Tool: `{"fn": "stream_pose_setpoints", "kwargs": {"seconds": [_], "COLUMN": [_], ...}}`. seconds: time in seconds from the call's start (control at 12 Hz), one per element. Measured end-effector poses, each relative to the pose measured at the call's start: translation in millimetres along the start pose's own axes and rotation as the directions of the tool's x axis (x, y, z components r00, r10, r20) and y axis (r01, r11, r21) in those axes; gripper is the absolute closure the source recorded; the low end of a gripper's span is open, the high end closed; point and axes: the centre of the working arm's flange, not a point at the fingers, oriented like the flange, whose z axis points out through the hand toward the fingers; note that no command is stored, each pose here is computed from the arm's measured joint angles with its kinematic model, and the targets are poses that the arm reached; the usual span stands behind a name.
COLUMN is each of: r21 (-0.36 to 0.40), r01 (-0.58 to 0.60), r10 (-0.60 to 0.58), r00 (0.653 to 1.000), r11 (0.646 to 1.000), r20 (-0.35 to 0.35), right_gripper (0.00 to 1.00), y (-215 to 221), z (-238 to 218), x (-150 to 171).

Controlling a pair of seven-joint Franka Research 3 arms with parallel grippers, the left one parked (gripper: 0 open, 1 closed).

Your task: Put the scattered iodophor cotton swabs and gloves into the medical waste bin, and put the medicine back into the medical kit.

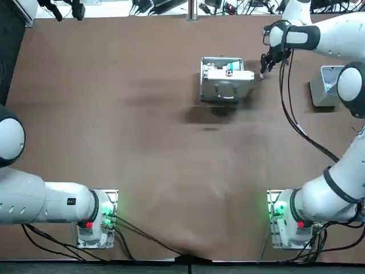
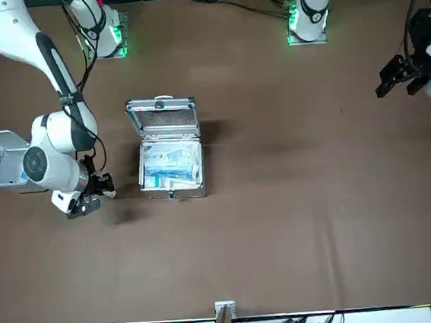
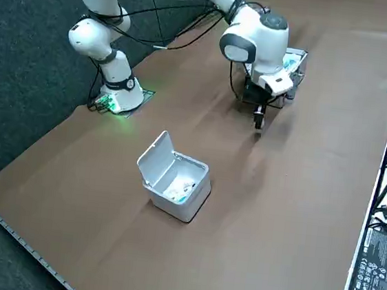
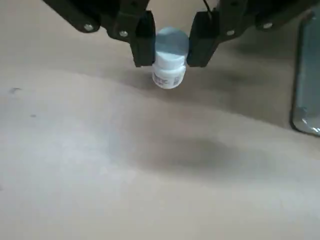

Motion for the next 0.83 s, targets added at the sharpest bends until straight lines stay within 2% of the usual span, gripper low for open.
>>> {"fn": "stream_pose_setpoints", "kwargs": {"seconds": [0.42, 0.58, 0.83], "r21": [0.004, 0.014, 0.031], "r01": [-0.147, -0.234, -0.331], "r10": [0.147, 0.234, 0.332], "r00": [0.989, 0.972, 0.942], "r11": [0.989, 0.972, 0.943], "r20": [-0.007, -0.026, -0.034], "right_gripper": [0.61, 0.61, 0.61], "y": [-20, -57, -137], "z": [-101, -129, -136], "x": [23, 31, 36]}}
